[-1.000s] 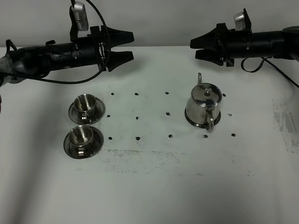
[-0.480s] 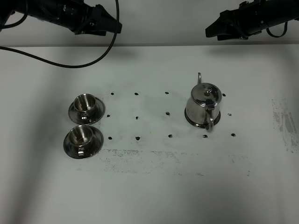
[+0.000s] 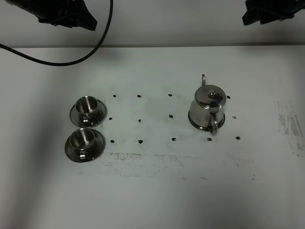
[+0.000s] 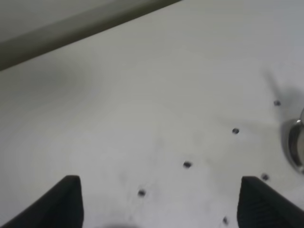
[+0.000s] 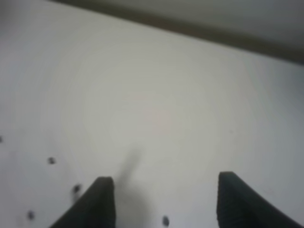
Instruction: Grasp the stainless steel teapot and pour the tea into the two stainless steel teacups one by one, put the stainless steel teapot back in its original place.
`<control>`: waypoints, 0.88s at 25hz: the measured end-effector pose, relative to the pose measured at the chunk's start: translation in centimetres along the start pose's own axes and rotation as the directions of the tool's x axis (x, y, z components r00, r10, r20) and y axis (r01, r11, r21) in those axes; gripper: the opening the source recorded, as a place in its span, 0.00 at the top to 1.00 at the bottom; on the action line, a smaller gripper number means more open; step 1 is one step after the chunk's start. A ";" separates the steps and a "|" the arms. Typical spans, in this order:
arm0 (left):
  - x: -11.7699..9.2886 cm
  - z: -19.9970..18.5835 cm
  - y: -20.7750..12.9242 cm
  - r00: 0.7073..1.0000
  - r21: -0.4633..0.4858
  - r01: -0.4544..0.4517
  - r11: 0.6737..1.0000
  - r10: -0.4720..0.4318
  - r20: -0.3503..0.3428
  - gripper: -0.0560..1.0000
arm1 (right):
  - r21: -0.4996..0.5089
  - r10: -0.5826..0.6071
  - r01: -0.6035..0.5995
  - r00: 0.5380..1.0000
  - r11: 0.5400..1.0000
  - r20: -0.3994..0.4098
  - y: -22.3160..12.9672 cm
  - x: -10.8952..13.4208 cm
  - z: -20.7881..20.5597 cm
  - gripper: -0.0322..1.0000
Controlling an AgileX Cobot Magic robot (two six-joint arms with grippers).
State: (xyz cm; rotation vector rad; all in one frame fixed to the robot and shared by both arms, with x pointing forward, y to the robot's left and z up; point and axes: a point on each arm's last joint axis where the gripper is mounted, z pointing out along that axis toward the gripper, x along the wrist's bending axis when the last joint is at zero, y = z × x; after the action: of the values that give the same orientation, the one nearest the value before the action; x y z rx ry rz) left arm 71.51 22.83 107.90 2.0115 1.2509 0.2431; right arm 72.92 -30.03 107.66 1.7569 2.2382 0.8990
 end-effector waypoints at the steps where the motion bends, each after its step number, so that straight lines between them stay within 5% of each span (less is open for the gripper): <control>1: -0.3 -0.8 -0.3 1.000 -0.007 -0.004 1.000 0.004 -0.025 0.34 | -0.017 -0.009 0.009 1.000 1.000 0.007 0.0 0.7 -1.8 0.52; 8: -2.9 -5.5 -4.7 0.991 -0.091 -0.043 0.995 0.031 -0.132 0.38 | -0.097 -0.036 0.039 0.999 0.995 0.036 -2.5 4.6 -9.7 0.52; 22: -8.7 -15.0 -10.2 0.974 -0.260 -0.095 0.961 0.036 -0.225 0.39 | -0.181 -0.022 0.043 0.993 0.983 0.115 -11.1 7.0 -12.4 0.52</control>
State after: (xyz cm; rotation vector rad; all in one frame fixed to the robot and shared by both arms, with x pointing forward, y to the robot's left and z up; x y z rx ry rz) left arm 52.37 25.47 113.42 1.8273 1.2098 0.6479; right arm 55.79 -29.38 113.27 1.6420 2.0381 0.9406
